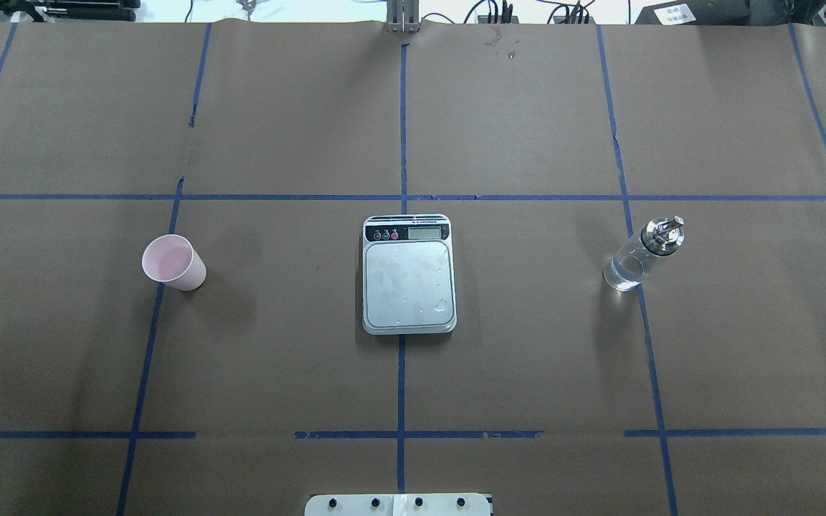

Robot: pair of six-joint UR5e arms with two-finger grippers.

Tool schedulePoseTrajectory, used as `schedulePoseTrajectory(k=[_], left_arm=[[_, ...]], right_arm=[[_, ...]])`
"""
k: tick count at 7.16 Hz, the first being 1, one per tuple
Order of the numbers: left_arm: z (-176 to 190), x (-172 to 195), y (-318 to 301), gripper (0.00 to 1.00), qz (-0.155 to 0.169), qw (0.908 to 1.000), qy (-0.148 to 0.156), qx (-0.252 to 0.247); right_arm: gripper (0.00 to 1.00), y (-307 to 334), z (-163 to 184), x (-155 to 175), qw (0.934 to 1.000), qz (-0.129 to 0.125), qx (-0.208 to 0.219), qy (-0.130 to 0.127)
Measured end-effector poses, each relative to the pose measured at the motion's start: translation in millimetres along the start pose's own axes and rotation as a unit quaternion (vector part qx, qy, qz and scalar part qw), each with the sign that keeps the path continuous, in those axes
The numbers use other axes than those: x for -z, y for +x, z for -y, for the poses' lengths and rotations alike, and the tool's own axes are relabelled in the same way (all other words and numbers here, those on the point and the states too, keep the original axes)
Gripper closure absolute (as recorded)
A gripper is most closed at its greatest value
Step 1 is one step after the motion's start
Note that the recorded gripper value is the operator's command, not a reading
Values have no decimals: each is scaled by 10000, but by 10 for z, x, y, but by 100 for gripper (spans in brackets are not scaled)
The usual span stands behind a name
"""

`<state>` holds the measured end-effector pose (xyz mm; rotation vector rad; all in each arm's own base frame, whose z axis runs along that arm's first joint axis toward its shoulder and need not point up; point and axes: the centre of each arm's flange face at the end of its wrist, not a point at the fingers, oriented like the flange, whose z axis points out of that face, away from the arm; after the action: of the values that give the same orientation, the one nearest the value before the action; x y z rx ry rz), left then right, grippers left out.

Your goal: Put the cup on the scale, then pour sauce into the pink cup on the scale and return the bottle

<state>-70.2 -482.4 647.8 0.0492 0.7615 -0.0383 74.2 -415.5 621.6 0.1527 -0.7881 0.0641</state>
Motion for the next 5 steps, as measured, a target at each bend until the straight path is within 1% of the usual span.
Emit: schedulePoseTrajectory(k=[3,5], left_arm=[[39,41,60,0,-4,10000,47,-59],[217,263,424,0,-21,9990,262,-369]], right_arm=[[0,-31,7,22,10000,42,23,22],[0,-61,6,35,9999,127,40,28]])
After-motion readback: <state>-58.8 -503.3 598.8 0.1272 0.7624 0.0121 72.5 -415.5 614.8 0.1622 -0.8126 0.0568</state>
